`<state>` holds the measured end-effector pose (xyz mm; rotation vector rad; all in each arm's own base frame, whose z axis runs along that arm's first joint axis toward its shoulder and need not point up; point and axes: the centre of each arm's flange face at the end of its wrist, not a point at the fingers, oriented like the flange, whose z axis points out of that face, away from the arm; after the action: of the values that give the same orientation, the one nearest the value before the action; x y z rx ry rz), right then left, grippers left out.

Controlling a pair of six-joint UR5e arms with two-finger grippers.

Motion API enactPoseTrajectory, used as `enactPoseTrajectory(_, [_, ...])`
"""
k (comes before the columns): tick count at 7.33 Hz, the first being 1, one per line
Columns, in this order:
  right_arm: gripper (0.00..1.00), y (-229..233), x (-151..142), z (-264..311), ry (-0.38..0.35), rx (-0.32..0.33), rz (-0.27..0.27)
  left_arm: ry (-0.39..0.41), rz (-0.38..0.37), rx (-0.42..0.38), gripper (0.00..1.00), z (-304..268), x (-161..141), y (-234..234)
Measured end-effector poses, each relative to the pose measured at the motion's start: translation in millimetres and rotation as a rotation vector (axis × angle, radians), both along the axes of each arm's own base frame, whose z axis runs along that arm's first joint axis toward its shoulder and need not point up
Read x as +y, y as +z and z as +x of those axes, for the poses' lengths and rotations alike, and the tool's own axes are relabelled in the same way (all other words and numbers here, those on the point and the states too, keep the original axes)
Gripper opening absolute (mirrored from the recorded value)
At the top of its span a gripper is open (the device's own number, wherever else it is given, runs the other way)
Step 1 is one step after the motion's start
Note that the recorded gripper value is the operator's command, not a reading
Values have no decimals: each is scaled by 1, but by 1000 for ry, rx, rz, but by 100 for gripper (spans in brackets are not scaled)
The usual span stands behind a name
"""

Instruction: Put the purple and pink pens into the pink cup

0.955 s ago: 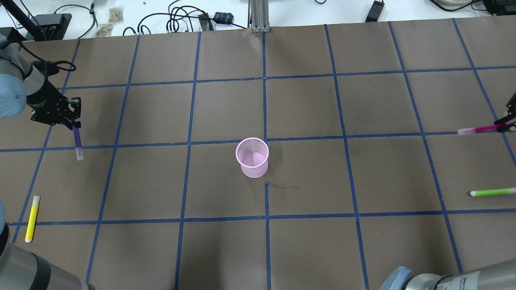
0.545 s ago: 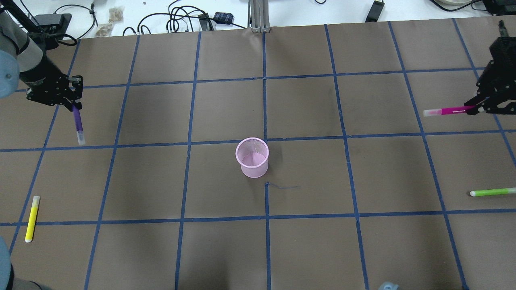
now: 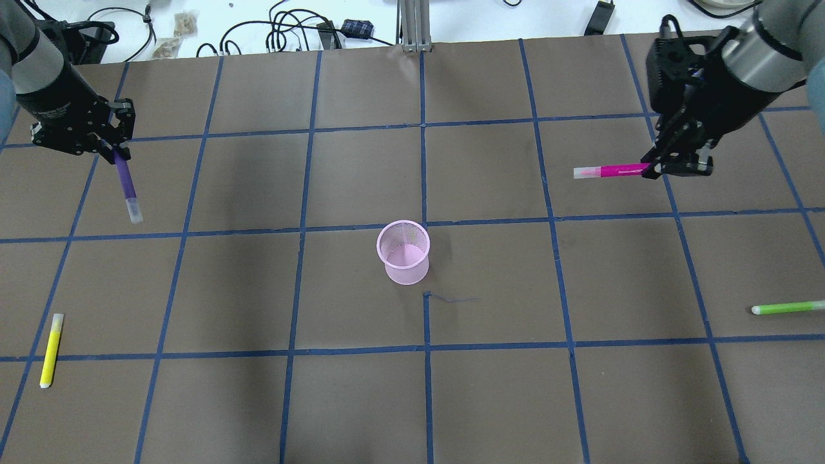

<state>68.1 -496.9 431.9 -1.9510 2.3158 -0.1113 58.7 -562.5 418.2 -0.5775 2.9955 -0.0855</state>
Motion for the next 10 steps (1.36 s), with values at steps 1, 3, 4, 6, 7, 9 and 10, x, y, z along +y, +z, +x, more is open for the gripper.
enactPoseTrajectory(1, [2, -1, 6, 49, -18, 46, -4, 3, 7, 0, 0, -3, -1, -4])
enactPoseTrajectory(3, [0, -15, 19, 144, -48, 144, -45, 21, 15, 5, 0, -8, -4, -13])
enactPoseTrajectory(4, [0, -27, 27, 184, -79, 192, -65, 28, 16, 7, 0, -9, -4, -15])
enactPoseTrajectory(6, [0, -59, 47, 251, -143, 304, -99, 32, 21, 11, 0, -10, -4, -19])
enactPoseTrajectory(7, [1, -73, 54, 278, -131, 352, -109, 34, 21, 13, 0, -10, -4, -20])
enactPoseTrajectory(9, [8, -94, 54, 314, -95, 398, -116, 36, 22, 17, 0, -10, -4, -23])
enactPoseTrajectory(10, [15, -108, 51, 324, -80, 411, -105, 37, 22, 18, 0, -10, -5, -24])
